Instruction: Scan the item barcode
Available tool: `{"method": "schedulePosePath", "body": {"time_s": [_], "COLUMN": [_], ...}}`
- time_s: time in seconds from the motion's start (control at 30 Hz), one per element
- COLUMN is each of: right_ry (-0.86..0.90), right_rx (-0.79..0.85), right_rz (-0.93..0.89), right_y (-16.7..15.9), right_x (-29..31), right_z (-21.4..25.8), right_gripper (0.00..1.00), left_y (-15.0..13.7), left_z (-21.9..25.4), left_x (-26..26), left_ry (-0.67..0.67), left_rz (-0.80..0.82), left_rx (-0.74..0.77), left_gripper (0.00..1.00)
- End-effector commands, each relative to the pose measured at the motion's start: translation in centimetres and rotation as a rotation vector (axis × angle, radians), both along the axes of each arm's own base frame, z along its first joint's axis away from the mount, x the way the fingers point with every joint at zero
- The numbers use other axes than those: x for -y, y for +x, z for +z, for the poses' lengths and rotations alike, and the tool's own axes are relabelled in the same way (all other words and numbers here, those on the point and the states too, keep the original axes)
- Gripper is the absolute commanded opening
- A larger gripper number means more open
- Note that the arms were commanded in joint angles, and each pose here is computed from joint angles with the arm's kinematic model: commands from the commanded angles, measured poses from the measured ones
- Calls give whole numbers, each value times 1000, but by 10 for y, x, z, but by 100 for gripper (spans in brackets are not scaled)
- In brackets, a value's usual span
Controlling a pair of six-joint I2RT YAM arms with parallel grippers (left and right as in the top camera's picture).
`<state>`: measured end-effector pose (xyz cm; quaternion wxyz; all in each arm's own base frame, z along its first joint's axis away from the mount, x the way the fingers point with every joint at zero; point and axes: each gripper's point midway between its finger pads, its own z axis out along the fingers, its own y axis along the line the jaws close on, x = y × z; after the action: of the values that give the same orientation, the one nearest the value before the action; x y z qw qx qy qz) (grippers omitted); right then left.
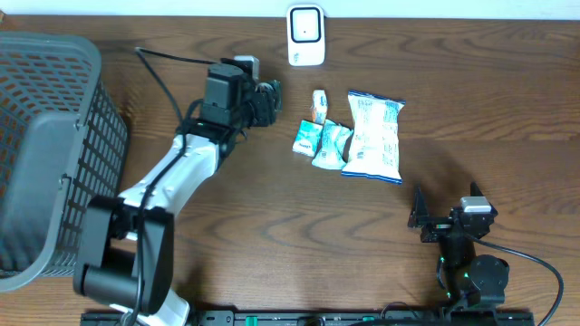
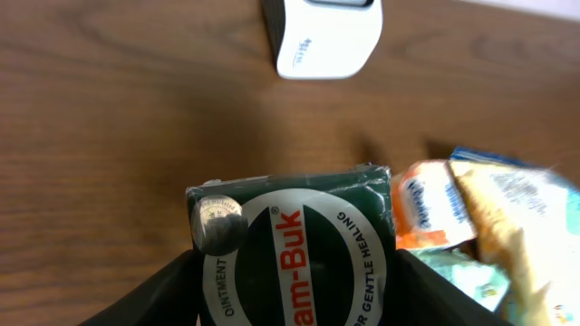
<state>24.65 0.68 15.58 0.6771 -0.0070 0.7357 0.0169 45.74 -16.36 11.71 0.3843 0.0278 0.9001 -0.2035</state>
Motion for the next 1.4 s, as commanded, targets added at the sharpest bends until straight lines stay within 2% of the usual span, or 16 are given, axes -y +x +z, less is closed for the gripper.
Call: {"method": "schedulePosePath", "body": {"time_s": [0.0, 0.03, 0.07, 0.27, 0.5, 0.6, 0.73, 0.77, 0.8, 0.93, 0.97, 1.03, 1.2, 1.37], "right_ry": [-7, -7, -7, -7, -7, -7, -7, -8, -7, -7, -8, -7, -7, -7], "right_rx": [-1, -1, -1, -1, -1, -1, -1, -1, -1, -1, -1, -1, -1, -1], "right_rz": [-14, -13, -14, -14, -14, -14, -14, -13, -14, -14, -13, -14, -14, -14], "right_y": [0, 0, 0, 0, 0, 0, 0, 0, 0, 0, 0, 0, 0, 0], "right_x": [3, 3, 3, 3, 3, 3, 3, 3, 3, 3, 3, 3, 3, 3], "right_z": [-1, -1, -1, -1, -1, -1, -1, -1, -1, -1, -1, -1, -1, -1], "right_gripper": [99, 99, 99, 99, 99, 99, 99, 99, 99, 99, 99, 99, 99, 99], "left_y": [3, 2, 1, 6, 8, -5, -29, -36, -44, -76, -85, -98, -132, -161], "left_z": [-7, -8, -9, 7, 100, 151, 210, 223, 236, 270, 273, 269, 229, 194], "left_x": [9, 10, 12, 9, -20, -48, -101, -115, -132, -203, -222, -254, -334, -380], "left_ry": [21, 22, 23, 13, -36, -53, -56, -54, -49, -9, 7, 33, 76, 73], "left_rz": [-16, -19, -22, -14, 46, 99, 207, 237, 278, 456, 509, 599, 840, 988], "left_rx": [2, -2, -3, 34, 220, 314, 429, 456, 488, 566, 569, 546, 382, 244], "left_gripper": [71, 77, 79, 81, 75, 63, 27, 22, 19, 19, 15, 15, 15, 15]}}
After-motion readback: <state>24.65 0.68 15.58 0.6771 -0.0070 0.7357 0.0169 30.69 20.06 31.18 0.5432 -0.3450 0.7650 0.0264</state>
